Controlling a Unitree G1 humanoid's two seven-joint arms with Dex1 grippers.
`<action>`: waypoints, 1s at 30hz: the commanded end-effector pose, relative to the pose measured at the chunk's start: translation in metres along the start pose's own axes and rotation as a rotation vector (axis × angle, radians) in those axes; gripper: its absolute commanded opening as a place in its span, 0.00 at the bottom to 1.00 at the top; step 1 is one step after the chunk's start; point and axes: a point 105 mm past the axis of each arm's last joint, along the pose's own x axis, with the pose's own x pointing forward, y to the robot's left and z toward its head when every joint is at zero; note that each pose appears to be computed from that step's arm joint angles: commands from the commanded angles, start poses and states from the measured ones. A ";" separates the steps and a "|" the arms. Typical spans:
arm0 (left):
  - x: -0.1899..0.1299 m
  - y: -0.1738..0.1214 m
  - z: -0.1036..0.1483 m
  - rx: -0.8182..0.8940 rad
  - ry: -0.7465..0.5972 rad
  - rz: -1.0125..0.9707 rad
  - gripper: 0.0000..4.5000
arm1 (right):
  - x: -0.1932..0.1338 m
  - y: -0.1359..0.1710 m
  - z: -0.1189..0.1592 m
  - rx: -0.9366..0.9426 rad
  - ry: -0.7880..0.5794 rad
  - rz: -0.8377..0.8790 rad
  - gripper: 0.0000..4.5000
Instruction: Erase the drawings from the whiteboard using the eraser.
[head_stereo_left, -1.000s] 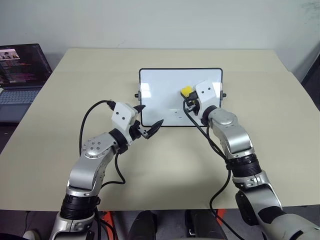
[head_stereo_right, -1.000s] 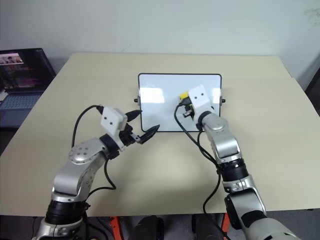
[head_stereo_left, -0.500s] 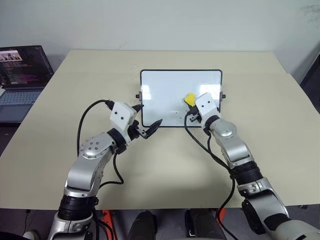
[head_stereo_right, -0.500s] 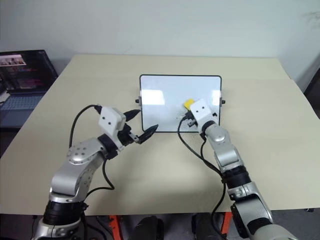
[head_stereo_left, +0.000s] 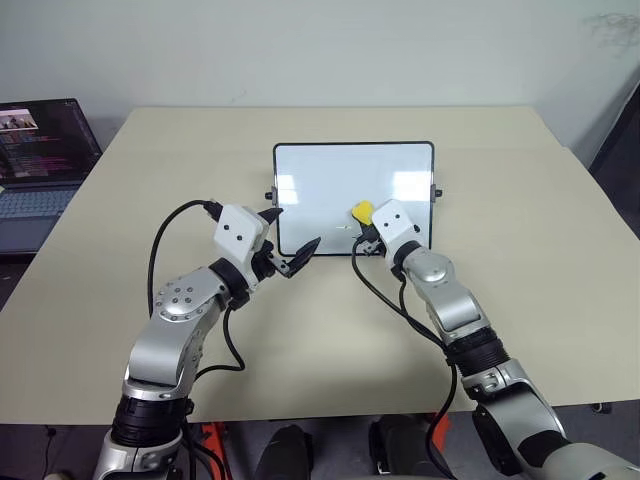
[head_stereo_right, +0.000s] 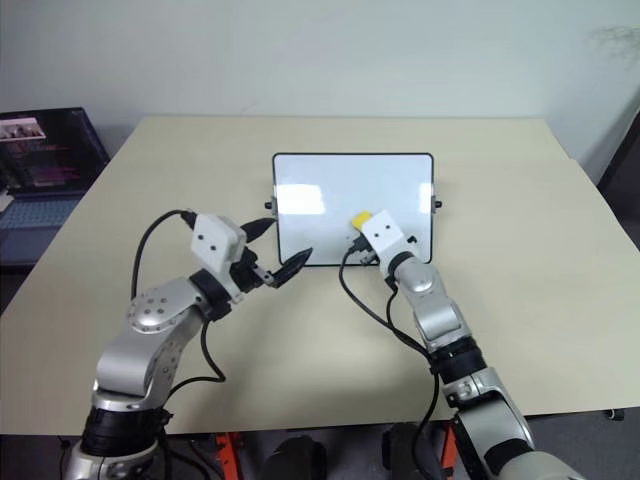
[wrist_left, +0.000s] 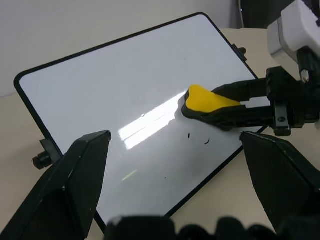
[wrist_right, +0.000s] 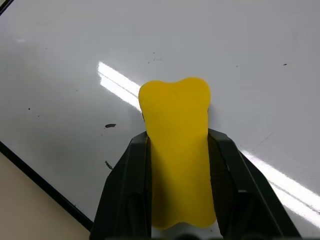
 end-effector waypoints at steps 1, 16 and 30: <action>-0.004 0.000 0.013 0.029 -0.040 0.014 1.00 | 0.006 0.022 -0.008 0.001 0.047 0.077 0.26; -0.005 0.002 0.012 0.025 -0.036 0.034 1.00 | 0.020 0.050 0.010 0.010 0.007 0.158 0.26; 0.000 -0.005 0.011 0.012 -0.042 -0.007 1.00 | 0.011 0.035 0.040 0.072 -0.053 0.127 0.26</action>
